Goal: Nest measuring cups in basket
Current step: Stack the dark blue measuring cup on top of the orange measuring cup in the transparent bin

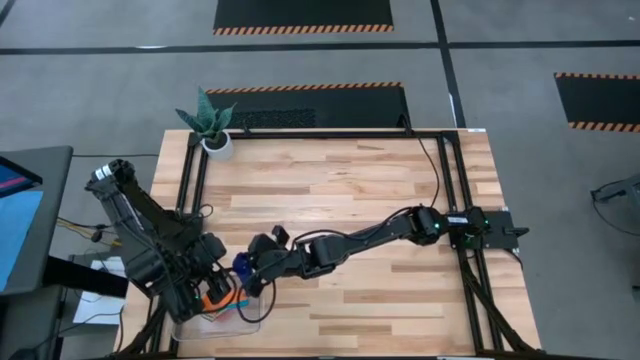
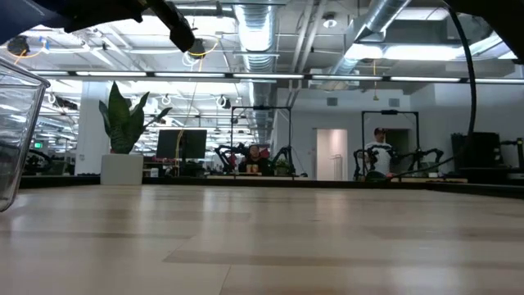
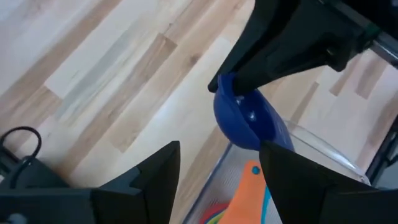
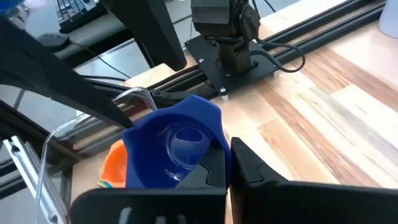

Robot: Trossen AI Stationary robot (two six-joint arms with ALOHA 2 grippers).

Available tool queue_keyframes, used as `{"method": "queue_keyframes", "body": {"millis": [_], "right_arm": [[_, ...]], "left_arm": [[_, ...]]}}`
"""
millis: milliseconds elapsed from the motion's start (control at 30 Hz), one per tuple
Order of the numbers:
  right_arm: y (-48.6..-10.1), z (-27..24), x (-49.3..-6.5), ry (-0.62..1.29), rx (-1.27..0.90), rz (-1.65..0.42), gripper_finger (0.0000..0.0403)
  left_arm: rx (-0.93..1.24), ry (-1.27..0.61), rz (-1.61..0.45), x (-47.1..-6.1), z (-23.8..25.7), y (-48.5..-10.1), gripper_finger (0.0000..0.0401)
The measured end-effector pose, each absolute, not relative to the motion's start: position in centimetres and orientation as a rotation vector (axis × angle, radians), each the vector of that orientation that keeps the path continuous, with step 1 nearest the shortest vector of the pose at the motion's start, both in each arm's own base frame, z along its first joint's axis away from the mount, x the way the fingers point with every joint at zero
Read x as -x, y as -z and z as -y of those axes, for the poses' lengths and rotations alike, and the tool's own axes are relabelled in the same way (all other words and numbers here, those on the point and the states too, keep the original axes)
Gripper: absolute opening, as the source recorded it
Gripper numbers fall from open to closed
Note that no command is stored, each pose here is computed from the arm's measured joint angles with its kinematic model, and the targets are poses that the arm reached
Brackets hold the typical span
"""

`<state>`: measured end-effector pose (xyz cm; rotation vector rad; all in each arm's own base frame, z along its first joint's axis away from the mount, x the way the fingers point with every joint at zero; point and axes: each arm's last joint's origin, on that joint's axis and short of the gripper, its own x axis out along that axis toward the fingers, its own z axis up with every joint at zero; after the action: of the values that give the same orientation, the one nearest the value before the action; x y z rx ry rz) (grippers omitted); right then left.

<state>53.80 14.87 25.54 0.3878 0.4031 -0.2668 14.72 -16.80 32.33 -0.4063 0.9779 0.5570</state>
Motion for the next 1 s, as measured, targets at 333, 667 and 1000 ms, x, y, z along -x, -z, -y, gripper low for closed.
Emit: {"method": "queue_keyframes", "body": {"millis": [333,667,1000], "right_arm": [[-25.7,-15.4,-53.8,0.256,-0.409,-0.378,0.0005],[-26.0,-15.8,-53.8,0.243,-0.413,-0.349,0.0005],[-26.0,-15.8,-53.8,0.244,-0.407,-0.354,0.0005]], "left_arm": [[0.462,-0.549,-0.946,-15.8,16.6,-32.4,0.0210],[0.507,-0.507,-1.006,-16.6,16.6,-32.4,0.0210],[0.484,-0.512,-1.038,-16.4,16.4,-32.3,0.0187]]}}
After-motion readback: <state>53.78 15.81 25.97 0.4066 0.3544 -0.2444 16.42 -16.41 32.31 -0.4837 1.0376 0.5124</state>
